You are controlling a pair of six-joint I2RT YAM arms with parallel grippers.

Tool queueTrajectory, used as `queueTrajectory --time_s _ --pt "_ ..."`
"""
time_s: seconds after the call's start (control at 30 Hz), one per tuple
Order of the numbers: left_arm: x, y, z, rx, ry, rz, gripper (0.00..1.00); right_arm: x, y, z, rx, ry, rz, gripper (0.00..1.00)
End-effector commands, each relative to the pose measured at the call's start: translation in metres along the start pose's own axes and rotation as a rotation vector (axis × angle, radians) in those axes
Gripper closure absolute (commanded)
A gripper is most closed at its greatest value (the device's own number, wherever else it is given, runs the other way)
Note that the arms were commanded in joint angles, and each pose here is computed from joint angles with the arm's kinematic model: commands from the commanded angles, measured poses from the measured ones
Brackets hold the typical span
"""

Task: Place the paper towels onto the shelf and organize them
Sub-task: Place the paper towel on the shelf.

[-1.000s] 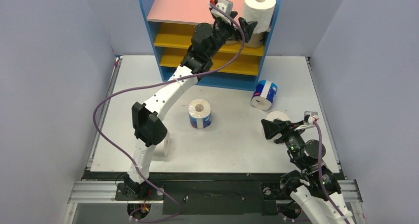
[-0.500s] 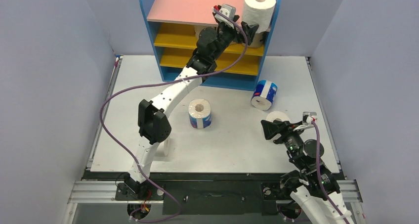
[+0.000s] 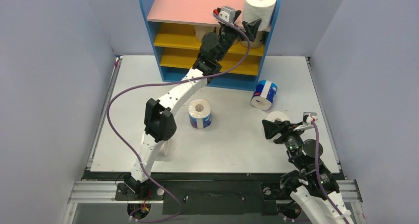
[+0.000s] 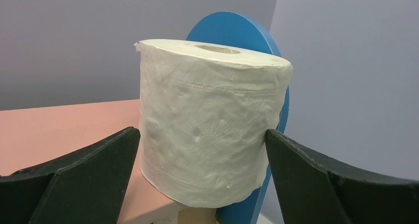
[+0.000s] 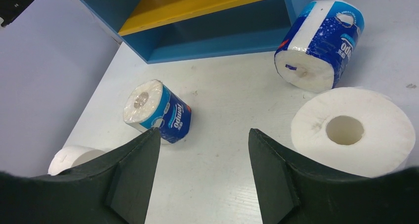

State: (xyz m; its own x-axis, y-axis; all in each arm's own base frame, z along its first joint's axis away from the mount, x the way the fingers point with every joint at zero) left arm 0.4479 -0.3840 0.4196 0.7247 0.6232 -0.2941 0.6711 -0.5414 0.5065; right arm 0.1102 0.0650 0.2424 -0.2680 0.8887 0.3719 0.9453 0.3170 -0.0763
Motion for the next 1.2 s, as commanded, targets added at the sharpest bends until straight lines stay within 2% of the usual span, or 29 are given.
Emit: queueTrajectory --time_s 0.0,0.07,0.2,0.43,0.6,0.8,0.93,1.1,1.13,1.17 --pt "0.002 0.008 -0.01 -0.107 -0.014 -0.013 0.0 -0.001 -0.001 -0.001 -0.024 -0.014 0.01 0.39" --pt "0.003 0.009 -0.008 -0.116 -0.018 -0.014 0.05 -0.002 -0.001 -0.001 -0.021 -0.013 0.011 0.39" --pt "0.004 0.012 -0.002 -0.142 -0.04 -0.014 0.07 -0.003 -0.001 0.0 -0.023 -0.012 0.017 0.39" --pt "0.01 0.015 0.008 -0.192 -0.065 -0.026 0.1 -0.004 -0.002 0.001 -0.026 -0.007 0.027 0.39" --pt "0.005 0.017 -0.002 -0.238 -0.073 -0.003 0.1 -0.004 -0.001 0.002 -0.023 -0.006 0.028 0.39" --pt "-0.015 0.015 -0.041 -0.29 -0.085 0.052 0.05 -0.003 -0.003 0.0 -0.027 -0.006 0.029 0.39" --pt "-0.035 -0.001 -0.074 -0.299 -0.06 0.06 0.0 -0.002 -0.003 -0.003 -0.032 0.0 0.027 0.39" --pt "-0.038 -0.054 -0.117 -0.326 -0.062 -0.051 0.03 0.001 0.003 -0.005 -0.033 0.032 0.027 0.38" --pt "-0.044 -0.067 -0.143 -0.358 -0.063 -0.06 0.03 0.002 0.004 -0.007 -0.039 0.038 0.023 0.38" --pt "-0.036 -0.078 -0.129 -0.312 -0.052 -0.115 0.04 0.002 0.007 -0.007 -0.03 0.038 0.03 0.38"
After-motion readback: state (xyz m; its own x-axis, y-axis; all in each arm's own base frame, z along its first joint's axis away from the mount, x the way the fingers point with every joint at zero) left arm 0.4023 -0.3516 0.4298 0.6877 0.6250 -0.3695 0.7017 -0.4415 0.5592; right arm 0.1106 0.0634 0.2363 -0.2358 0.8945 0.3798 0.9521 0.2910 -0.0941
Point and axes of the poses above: each gripper's point midway between its finger pads, its own y axis out along the fingers, its own x axis along the line the jaws close on, z = x × y, the point moved 10 cm from there along -y, back along the fingers, and after that the axes turned 8 degrees about -y, right-handed, at the moved point
